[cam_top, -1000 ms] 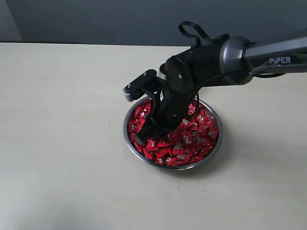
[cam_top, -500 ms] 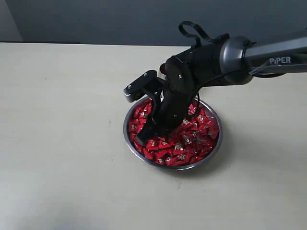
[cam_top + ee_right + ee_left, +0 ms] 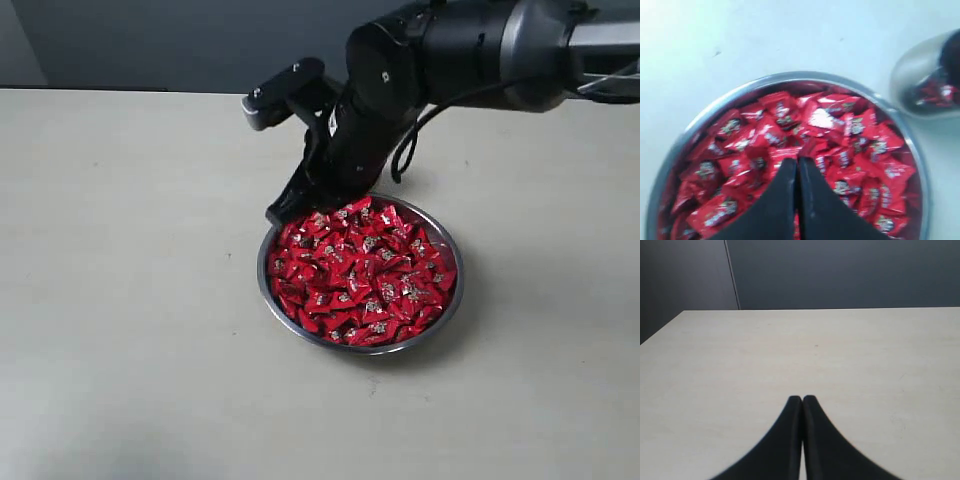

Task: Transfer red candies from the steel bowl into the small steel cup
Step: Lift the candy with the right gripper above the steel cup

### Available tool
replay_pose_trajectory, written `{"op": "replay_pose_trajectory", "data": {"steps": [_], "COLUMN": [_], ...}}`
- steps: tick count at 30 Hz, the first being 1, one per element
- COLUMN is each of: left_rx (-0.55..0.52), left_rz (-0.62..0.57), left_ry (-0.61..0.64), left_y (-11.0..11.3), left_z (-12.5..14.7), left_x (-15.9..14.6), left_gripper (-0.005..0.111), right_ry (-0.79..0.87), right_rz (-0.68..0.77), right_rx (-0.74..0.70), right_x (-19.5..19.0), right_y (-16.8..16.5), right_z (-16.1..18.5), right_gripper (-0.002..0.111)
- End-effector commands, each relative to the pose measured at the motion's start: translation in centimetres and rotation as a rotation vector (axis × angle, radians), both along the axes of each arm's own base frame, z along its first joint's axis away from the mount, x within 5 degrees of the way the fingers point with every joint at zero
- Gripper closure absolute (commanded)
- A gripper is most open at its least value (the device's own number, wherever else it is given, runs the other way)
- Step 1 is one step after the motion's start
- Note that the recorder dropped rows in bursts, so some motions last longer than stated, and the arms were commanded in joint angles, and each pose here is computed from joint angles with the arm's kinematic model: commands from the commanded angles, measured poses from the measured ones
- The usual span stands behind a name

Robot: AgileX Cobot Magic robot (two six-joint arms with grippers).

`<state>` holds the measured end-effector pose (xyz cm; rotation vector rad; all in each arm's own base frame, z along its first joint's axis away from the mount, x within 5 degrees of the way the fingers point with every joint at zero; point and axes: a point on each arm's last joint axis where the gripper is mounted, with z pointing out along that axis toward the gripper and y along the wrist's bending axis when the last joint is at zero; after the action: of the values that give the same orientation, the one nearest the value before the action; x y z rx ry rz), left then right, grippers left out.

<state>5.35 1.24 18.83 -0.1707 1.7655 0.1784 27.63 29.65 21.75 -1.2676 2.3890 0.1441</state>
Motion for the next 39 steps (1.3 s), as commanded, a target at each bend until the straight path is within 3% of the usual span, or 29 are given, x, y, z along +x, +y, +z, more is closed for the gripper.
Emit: {"op": "replay_pose_trajectory", "data": {"steps": [1, 5, 10, 16, 21, 27, 39], "left_rx": [-0.001, -0.001, -0.001, -0.001, -0.001, -0.001, -0.001], "left_rz": [0.001, 0.001, 0.001, 0.001, 0.001, 0.001, 0.001], "left_ry": [-0.003, -0.003, -0.003, -0.003, -0.003, -0.003, -0.003], "left_y": [0.0, 0.0, 0.0, 0.0, 0.0, 0.0, 0.0], "left_z": [-0.1, -0.1, -0.1, -0.1, -0.1, -0.1, -0.1], "left_x": [0.0, 0.0, 0.0, 0.0, 0.0, 0.0, 0.0], "left_gripper": [0.106, 0.106, 0.106, 0.106, 0.106, 0.106, 0.106], "right_ry": [-0.180, -0.244, -0.175, -0.148, -0.107, -0.047, 0.090], "right_rz": [-0.081, -0.201, -0.364, -0.383, -0.351, -0.327, -0.264], "right_rx": [-0.107, -0.106, 0.031, 0.167, 0.225, 0.191, 0.118], "right_x": [1.8, 3.8, 6.6, 8.7, 10.4, 13.5, 15.9], "right_y": [-1.3, -3.1, -6.3, -8.3, -7.4, -5.4, -3.1], "right_z": [1.7, 2.2, 2.3, 2.7, 3.7, 4.1, 0.7], "right_gripper": [0.109, 0.109, 0.109, 0.109, 0.109, 0.109, 0.109]}}
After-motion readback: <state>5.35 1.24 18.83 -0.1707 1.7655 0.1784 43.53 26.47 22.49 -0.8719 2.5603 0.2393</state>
